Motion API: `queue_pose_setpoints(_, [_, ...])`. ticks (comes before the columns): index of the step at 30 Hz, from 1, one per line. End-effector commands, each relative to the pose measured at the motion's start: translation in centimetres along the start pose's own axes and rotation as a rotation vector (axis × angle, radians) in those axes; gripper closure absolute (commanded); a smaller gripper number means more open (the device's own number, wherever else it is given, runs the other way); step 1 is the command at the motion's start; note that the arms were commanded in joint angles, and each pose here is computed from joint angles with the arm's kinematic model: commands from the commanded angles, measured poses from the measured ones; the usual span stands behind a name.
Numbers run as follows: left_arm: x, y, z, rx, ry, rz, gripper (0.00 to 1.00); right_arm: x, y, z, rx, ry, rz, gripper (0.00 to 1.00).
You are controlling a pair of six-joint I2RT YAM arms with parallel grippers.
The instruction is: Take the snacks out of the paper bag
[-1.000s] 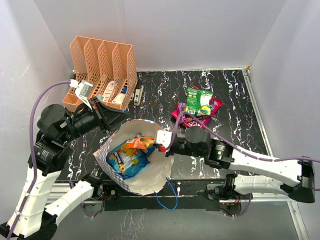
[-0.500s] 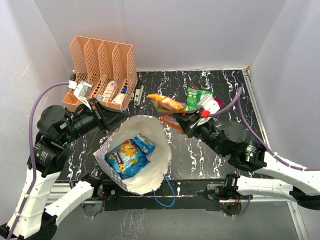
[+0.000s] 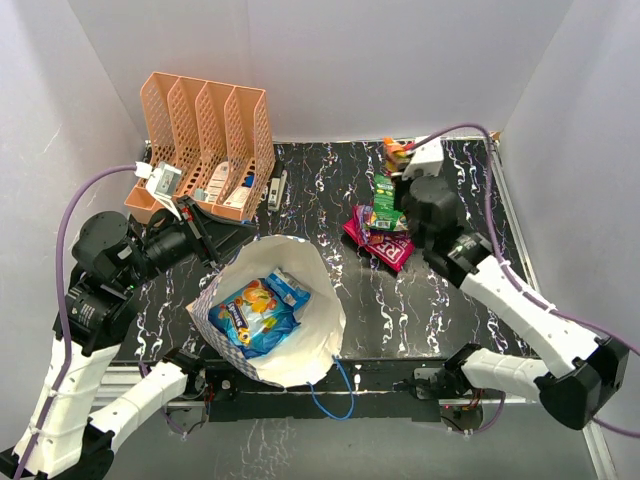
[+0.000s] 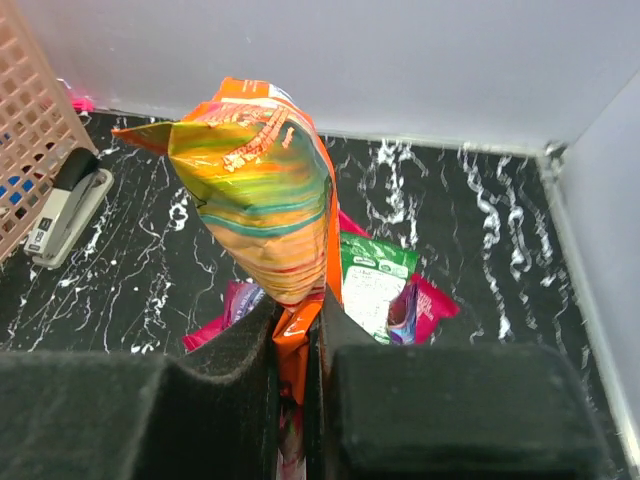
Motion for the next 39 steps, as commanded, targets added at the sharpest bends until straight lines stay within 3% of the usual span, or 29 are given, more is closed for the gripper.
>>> queue_pose_setpoints(1, [-0.4,-1.2,-1.2,0.015,0.051,-0.044,1.00,1.7,-2.9,-0.9,0.361,-0.209,-0.001,0.93])
queue_pose_setpoints(6, [-0.2,-1.3,-1.3,0.011,0.060,-0.036,1.00,4.7,-1.4,-3.0,0.646,-0.347,0.102,0.93])
queue_pose_setpoints(15, [0.0,-1.0,-1.1,0.001,0.065,-0.026,1.00,8.3,2.3,-7.9,1.073,-0.413,0.280,0.93])
queue_pose_setpoints(27, [0.5,-1.0,-1.0,-0.009,0.079,-0.018,1.00,10.5,7.8,-8.5,1.216,-0.441,0.443,0.92])
queue_pose_setpoints(39, [0.9,-0.8,-0.8,-0.014,0.081,-0.002,1.00,11.1,12.9,-9.5,1.232,-0.387,0.529,0.88])
Point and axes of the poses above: each gripper's point midway between its finger pads, its own x axis out along the fingers, its own z axis along the line the jaws close on, y = z × x, the point moved 6 cm from there along -x, back along the fingers, and after that the axes turned 8 degrees about x, right-handed, at the moved point
